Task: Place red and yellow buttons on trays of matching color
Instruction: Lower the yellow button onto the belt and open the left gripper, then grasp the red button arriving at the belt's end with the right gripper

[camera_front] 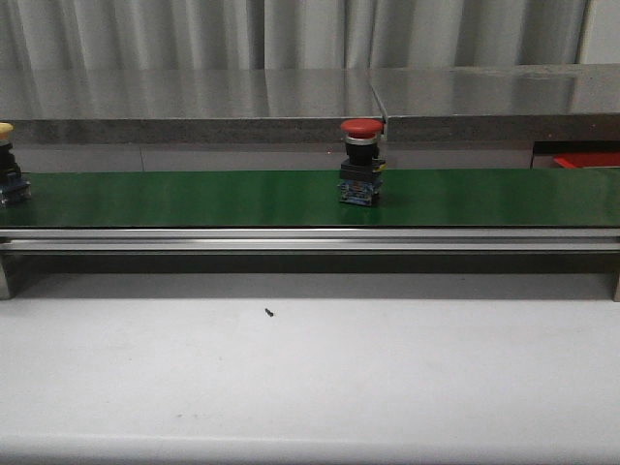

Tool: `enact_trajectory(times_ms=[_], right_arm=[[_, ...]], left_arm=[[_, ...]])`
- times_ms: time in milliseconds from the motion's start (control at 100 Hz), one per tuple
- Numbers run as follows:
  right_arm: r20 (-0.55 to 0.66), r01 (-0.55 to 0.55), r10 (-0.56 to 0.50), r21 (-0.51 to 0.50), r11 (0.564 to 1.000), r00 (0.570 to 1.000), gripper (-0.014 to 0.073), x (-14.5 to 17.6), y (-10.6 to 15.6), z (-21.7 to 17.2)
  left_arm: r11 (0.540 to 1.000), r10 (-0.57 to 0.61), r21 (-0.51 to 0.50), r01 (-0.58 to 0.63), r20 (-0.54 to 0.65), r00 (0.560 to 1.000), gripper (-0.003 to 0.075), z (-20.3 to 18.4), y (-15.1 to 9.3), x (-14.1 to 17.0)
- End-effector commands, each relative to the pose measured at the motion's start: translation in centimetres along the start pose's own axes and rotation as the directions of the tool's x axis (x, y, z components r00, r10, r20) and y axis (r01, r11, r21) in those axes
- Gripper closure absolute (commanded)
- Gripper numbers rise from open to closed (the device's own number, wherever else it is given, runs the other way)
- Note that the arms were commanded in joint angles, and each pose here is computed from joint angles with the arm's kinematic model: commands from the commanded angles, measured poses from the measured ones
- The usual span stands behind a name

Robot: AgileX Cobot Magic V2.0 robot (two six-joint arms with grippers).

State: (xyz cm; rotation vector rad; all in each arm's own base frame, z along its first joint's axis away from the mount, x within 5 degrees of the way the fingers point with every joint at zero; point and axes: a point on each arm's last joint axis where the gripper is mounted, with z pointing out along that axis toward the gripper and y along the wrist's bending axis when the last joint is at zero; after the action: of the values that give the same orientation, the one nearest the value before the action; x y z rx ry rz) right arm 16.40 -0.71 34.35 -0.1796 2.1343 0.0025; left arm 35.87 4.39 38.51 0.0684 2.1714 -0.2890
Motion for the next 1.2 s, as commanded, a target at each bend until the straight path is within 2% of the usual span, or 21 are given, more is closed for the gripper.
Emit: enact_trajectory(times_ms=[0,130,260,500,640,830,1070,1150,1190], right_arm=[[0.091,-0.002,0.000,0.028,1.000,0.996,0.0664,-1.2,-0.2,-0.6],[0.091,-0.002,0.000,0.028,1.000,0.996,0.0664,-1.2,-0.2,-0.6],[0.091,-0.002,0.000,0.028,1.000,0.996,0.0664,-1.2,-0.2,-0.6],[0.091,-0.002,0.000,0.028,1.000,0.996,0.0664,-1.2,-0.2,-0.6],[0.091,-0.002,0.000,0.028,1.000,0.996,0.0664,-1.2,-0.2,-0.6],[0.095,-0.002,0.000,0.030,1.000,0.995,0.0664,-1.2,-0.2,-0.7],[0.099,-0.006,0.003,0.029,1.000,0.995,0.0659,-1.3,-0.2,-0.7],[0.067,-0.006,0.005,0.011,1.000,0.998,0.0596,-1.0,-0.1,-0.6],[0.047,-0.006,0.006,-0.001,1.000,0.999,0.0521,-0.8,0.0,-0.6]], left_arm=[[0.998,0.065,-0.014,-0.063,0.171,0.983,0.0122,-3.6,-2.7,-1.0],[0.993,0.117,-0.041,-0.110,0.255,0.960,0.0134,-5.7,-5.3,1.3],[0.990,0.140,-0.057,-0.128,0.315,0.939,0.0164,-7.4,-7.2,4.8],[0.997,0.075,-0.027,-0.071,0.354,0.932,0.0280,-10.0,-8.4,11.2],[0.997,0.072,-0.027,-0.067,0.337,0.939,0.0425,-10.7,-8.3,14.2],[0.998,0.062,-0.028,-0.056,0.337,0.939,0.0743,-11.3,-8.2,16.5],[0.998,0.061,-0.027,-0.055,0.338,0.939,0.0739,-11.3,-8.2,16.7],[0.998,0.061,-0.027,-0.055,0.338,0.939,0.0739,-11.3,-8.2,16.7],[0.998,0.061,-0.027,-0.055,0.338,0.939,0.0739,-11.3,-8.2,16.7]])
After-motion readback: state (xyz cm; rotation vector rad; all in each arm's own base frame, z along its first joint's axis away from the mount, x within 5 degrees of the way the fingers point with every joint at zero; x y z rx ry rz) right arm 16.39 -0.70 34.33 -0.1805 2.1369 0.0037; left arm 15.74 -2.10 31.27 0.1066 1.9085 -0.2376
